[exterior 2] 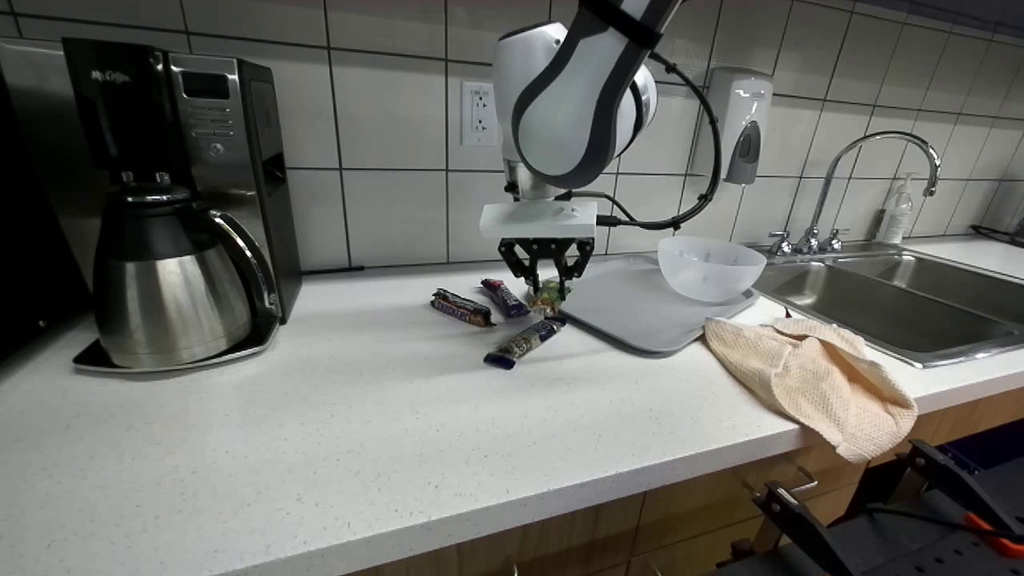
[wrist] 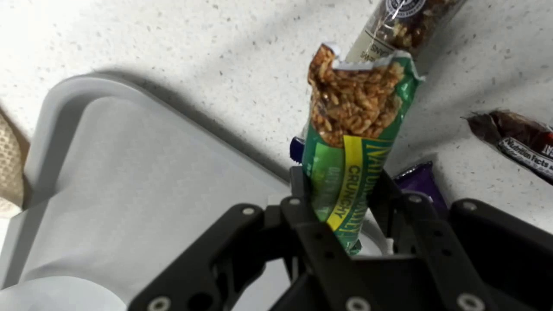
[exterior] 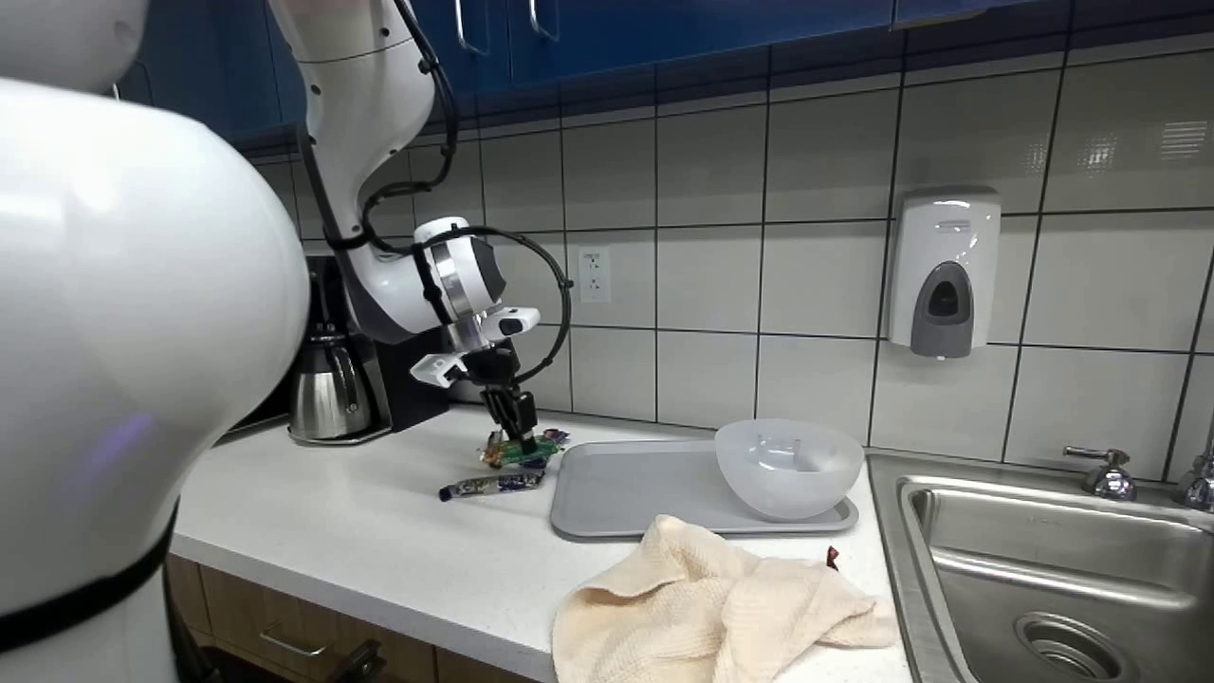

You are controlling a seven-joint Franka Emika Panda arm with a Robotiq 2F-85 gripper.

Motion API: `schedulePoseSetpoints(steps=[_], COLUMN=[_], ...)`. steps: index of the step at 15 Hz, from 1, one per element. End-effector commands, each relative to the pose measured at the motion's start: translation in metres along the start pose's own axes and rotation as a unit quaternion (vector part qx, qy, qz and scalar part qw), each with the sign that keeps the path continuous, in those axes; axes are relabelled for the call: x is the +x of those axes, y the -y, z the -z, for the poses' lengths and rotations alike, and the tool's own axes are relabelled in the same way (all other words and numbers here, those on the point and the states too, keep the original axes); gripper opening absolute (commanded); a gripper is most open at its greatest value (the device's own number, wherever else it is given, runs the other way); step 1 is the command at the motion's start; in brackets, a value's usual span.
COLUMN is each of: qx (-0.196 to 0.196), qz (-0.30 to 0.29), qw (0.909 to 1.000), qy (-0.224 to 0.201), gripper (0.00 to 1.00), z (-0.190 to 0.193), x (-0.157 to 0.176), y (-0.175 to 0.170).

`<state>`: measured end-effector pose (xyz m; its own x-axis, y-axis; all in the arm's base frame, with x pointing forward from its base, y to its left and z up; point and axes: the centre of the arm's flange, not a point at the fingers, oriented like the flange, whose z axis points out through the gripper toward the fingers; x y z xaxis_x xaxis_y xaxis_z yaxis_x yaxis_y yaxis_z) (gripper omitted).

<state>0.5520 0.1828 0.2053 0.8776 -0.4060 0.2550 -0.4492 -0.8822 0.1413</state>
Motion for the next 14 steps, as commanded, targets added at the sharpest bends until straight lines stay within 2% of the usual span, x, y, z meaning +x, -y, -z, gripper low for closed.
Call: schedulePoseSetpoints(steps=[1, 14], qx=[-0.017, -0.054], qz=[-0.011, -0.018], qw=[0.9998, 0.9978], qy=[0.005, 0.035], gripper=[0.14, 0.14], z=[0.01, -0.008], x=[-0.016, -0.045], y=[-0.006, -0.009])
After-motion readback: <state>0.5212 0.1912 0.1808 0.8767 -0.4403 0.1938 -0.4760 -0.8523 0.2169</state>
